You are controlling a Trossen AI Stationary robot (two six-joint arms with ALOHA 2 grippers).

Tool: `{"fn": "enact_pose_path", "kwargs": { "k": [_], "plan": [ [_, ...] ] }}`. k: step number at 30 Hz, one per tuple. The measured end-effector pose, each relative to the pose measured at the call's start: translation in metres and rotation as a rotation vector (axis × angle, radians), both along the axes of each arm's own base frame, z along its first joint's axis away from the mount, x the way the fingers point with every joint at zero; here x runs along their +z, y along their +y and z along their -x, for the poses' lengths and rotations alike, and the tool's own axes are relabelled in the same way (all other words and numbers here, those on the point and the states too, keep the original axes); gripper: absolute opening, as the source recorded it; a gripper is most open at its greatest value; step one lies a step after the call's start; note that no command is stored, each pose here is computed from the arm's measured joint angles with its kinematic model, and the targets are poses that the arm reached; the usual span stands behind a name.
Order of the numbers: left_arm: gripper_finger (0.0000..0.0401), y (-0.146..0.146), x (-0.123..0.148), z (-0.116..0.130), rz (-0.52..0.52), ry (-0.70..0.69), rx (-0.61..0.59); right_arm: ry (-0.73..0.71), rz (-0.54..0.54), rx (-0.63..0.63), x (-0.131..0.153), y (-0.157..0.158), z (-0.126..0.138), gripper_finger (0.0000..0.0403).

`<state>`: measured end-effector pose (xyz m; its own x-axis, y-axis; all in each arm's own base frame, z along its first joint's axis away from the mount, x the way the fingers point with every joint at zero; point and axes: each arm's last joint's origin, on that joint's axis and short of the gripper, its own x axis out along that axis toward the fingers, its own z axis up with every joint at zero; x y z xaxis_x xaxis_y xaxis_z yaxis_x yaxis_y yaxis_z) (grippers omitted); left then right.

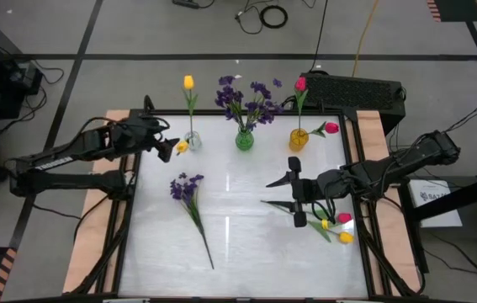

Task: Sort flowers into vase by color
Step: Put the left yellow flower into the transparent vase

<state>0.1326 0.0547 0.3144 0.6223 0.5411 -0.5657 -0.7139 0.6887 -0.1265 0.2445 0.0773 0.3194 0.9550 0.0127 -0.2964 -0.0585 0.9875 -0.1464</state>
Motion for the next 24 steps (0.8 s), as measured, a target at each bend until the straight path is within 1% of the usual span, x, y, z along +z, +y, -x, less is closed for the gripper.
{"fn": "enact_pose_path", "kwargs": {
  "k": [5,8,11,14,15,20,22,24],
  "plan": [
    [0.0349,-0.011,0.013,0.009,-0.068,-0.046,-0.062,-0.003,0.013,0.003,0.0,0.0,0.0,0.0196],
    [0.0349,-0.019,0.023,0.017,-0.089,-0.133,-0.113,-0.003,0.013,-0.003,0.0,-0.002,0.0,0.0196],
    [0.0349,-0.03,0.035,0.025,-0.125,-0.256,-0.261,0.005,0.016,-0.005,0.0,-0.002,0.0,0.0196],
    [0.034,-0.041,0.042,0.025,-0.203,-0.34,-0.398,0.006,0.019,-0.005,0.0,-0.003,0.0,0.0196],
    [0.0334,-0.044,0.041,0.023,-0.224,-0.344,-0.425,0.007,0.021,-0.007,0.0,-0.003,0.0,0.0196],
    [0.0284,-0.059,0.026,0.005,-0.321,-0.228,-0.524,0.01,0.024,-0.029,-0.001,-0.009,-0.002,0.0196],
    [0.0259,-0.066,0.021,-0.003,-0.366,-0.2,-0.513,0.015,0.025,-0.034,-0.001,-0.01,-0.002,0.0196],
    [0.0235,-0.07,0.017,-0.009,-0.407,-0.166,-0.455,0.024,0.027,-0.034,-0.002,-0.01,-0.002,0.0196]
  ]
}}
